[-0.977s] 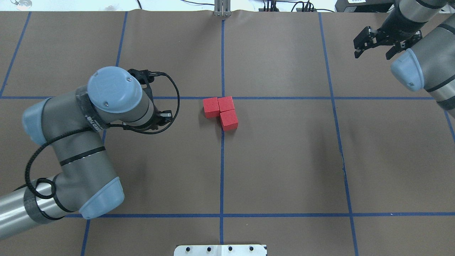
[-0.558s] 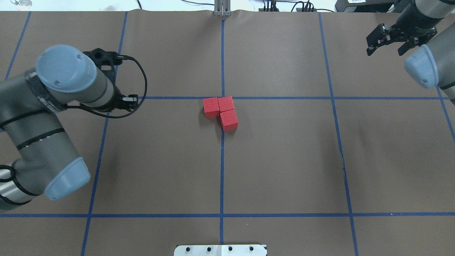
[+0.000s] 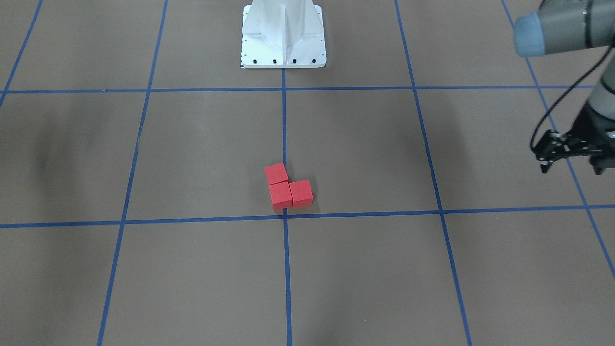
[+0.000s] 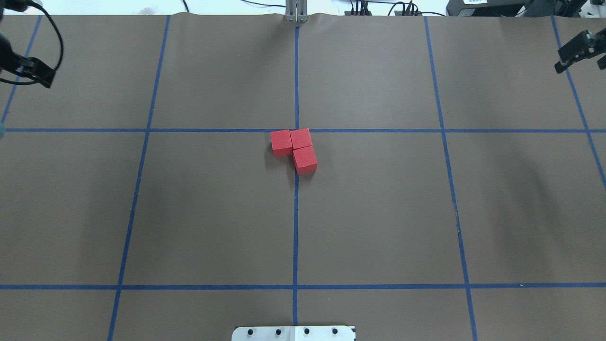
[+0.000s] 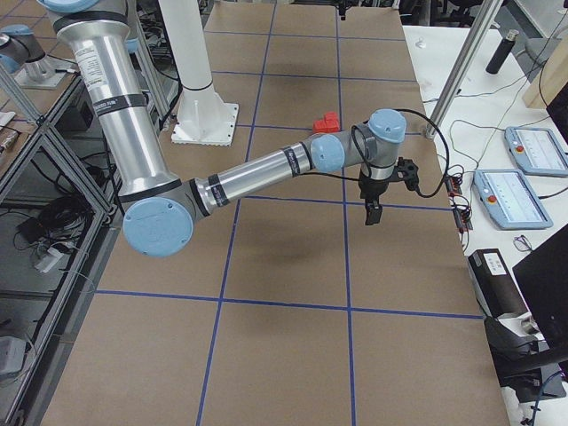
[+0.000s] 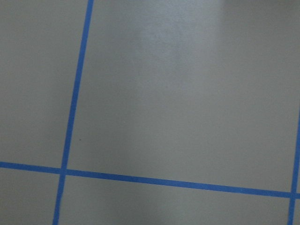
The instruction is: Form red blocks into L shape at center
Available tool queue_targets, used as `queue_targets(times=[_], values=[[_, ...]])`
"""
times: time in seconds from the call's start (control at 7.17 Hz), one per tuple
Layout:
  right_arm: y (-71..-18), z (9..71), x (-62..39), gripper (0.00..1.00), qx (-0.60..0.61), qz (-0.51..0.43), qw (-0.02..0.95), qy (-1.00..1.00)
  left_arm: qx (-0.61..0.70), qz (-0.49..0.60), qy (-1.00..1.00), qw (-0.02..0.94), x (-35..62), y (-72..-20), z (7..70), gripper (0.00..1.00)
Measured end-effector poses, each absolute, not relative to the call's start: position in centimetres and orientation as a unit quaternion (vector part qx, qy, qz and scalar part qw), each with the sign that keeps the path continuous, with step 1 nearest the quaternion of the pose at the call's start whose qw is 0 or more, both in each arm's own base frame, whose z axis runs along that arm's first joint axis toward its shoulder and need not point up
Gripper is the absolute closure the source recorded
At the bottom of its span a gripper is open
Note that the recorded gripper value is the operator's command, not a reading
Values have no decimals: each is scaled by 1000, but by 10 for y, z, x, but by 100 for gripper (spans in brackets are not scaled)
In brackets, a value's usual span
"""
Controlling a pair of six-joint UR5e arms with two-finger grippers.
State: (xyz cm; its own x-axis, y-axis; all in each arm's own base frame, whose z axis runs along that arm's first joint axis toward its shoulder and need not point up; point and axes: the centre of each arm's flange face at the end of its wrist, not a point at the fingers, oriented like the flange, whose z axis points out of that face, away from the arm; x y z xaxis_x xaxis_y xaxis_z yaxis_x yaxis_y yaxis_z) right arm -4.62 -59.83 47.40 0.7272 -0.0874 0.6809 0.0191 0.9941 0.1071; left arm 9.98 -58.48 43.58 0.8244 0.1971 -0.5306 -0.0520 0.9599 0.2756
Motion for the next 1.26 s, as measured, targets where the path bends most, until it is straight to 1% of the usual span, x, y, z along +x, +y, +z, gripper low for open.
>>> queue_targets(times=[0.28,0.42,0.56,0.7,0.84,1.26], values=[[-576,515,-10,1,42,-31,929,-368,125,58,336,932,-3,-588,542,0],[-562,538,3,1,39,-26,929,-366,116,41,367,922,-40,-579,588,0],[-550,564,11,1,32,-20,930,-365,100,25,380,919,-58,-563,628,0],[-541,589,14,1,24,-14,931,-364,87,14,378,922,-66,-549,655,0],[-535,601,16,1,23,-12,931,-364,87,11,376,923,-69,-541,660,0],[-527,607,25,1,26,-4,929,-369,75,1,373,925,-71,-532,624,0]])
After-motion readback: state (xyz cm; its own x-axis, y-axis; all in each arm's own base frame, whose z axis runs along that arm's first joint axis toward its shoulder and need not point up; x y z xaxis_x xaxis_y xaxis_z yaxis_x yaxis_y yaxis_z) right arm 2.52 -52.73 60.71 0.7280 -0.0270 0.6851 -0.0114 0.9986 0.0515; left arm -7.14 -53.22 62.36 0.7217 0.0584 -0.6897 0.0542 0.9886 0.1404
